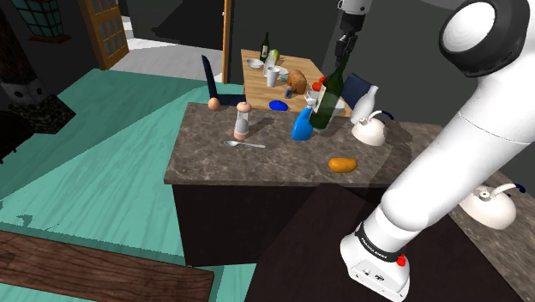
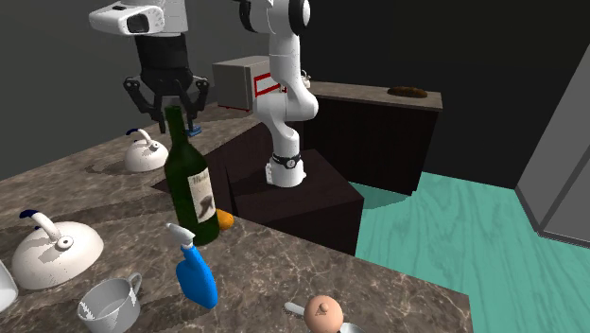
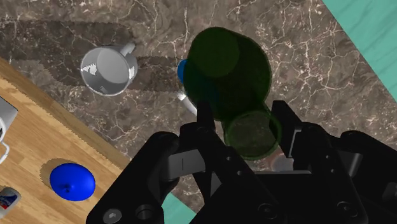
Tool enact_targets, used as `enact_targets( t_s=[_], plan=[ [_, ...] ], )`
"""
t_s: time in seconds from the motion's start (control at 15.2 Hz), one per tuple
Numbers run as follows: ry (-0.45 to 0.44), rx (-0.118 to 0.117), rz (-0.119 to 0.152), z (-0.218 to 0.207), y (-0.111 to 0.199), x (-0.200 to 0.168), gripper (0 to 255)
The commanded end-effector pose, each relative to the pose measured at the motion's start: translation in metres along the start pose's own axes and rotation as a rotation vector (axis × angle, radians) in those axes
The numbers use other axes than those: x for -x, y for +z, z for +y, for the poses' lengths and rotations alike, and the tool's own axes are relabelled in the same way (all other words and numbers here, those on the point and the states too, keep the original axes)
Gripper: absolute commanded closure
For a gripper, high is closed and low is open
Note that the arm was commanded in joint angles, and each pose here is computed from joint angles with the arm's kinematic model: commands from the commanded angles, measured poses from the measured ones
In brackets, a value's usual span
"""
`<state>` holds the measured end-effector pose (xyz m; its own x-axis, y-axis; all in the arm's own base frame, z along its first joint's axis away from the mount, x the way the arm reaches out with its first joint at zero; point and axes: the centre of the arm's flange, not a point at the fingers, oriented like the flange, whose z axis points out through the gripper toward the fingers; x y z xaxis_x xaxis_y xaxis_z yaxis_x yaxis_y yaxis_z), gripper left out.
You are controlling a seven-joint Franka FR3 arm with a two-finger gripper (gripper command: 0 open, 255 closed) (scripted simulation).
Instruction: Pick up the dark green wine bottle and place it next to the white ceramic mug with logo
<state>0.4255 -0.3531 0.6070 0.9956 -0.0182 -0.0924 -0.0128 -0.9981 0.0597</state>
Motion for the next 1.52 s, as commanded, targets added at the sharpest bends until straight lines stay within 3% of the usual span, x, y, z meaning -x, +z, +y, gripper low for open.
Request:
enact_targets(
  t_s=[0.0, 0.2, 1.45],
  plan=[
    [-0.002, 0.001, 0.001, 0.025, 0.003, 0.009, 255],
    [-0.002, 0.001, 0.001, 0.063, 0.007, 0.023, 255],
    [-0.002, 0.001, 0.001, 0.058, 0.106, 0.014, 255]
  ],
)
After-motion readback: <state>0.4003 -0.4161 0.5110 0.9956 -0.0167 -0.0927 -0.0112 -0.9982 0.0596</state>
